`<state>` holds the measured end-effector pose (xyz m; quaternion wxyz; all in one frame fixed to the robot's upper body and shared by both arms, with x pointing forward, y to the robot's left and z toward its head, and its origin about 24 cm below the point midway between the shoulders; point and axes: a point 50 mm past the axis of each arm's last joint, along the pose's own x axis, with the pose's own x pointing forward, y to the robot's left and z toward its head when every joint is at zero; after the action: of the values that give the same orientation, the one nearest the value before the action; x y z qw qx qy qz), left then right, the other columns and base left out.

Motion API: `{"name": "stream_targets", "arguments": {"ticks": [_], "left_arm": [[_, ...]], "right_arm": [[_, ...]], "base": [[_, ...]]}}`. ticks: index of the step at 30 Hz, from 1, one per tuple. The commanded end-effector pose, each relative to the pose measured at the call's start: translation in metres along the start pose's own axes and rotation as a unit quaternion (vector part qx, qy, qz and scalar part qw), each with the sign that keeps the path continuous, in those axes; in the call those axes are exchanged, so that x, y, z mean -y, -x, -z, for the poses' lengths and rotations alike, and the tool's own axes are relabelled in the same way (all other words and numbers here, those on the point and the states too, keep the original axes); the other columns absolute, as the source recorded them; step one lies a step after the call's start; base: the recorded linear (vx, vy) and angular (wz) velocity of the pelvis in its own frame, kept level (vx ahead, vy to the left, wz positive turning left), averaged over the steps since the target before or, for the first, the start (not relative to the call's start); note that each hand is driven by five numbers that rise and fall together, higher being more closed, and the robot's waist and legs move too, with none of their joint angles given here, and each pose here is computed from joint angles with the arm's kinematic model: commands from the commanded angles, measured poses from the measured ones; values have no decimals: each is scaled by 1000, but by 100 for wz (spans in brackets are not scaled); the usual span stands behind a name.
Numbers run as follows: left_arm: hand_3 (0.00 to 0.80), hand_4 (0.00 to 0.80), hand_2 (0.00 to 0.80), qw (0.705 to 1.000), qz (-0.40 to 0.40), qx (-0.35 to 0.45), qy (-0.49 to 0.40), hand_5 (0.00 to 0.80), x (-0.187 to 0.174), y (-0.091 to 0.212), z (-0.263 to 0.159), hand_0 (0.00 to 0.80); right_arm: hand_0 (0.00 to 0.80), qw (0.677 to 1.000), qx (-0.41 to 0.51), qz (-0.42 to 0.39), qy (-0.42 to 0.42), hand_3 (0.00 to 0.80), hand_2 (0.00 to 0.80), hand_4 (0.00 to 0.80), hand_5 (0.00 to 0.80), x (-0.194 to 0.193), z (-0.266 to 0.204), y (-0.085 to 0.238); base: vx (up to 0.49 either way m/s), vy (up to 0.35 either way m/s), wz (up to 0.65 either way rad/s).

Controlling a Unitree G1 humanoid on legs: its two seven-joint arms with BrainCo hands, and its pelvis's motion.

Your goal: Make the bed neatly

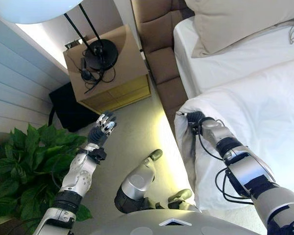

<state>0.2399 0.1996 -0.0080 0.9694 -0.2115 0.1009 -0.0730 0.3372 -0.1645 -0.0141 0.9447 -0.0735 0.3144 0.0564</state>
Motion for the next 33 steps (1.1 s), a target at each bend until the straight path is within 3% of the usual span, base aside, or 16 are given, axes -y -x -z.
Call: {"name": "stream_targets", "arguments": {"ticks": [1, 6, 17, 23, 33], "left_arm": [[0, 0, 0, 998, 13, 55, -23, 0, 6, 3, -17, 0], [0, 0, 0, 997, 3, 75, -12, 0, 11, 0, -15, 0], [0, 0, 0, 995, -14, 100, -1, 0, 12, -4, -19, 0], [0, 0, 0, 995, -15, 98, -8, 0, 9, 0, -19, 0], [0, 0, 0, 997, -9, 77, -19, 0, 5, 13, -14, 0]], "right_arm": [[0, 990, 111, -88, -23, 0, 0, 0, 0, -74, -32, 9], [0, 994, 79, -63, -49, 0, 0, 0, 0, -87, 3, 10], [0, 992, 53, -17, -113, 0, 0, 0, 0, -68, 35, 10], [0, 983, 130, -28, -128, 0, 0, 0, 0, -68, 6, 18], [0, 965, 209, 27, -156, 0, 0, 0, 0, -36, -21, 31]], "base": [[-25, 15, -3], [-86, 10, -12], [-58, -11, -6], [1, -53, -4], [12, -19, -7]]}}
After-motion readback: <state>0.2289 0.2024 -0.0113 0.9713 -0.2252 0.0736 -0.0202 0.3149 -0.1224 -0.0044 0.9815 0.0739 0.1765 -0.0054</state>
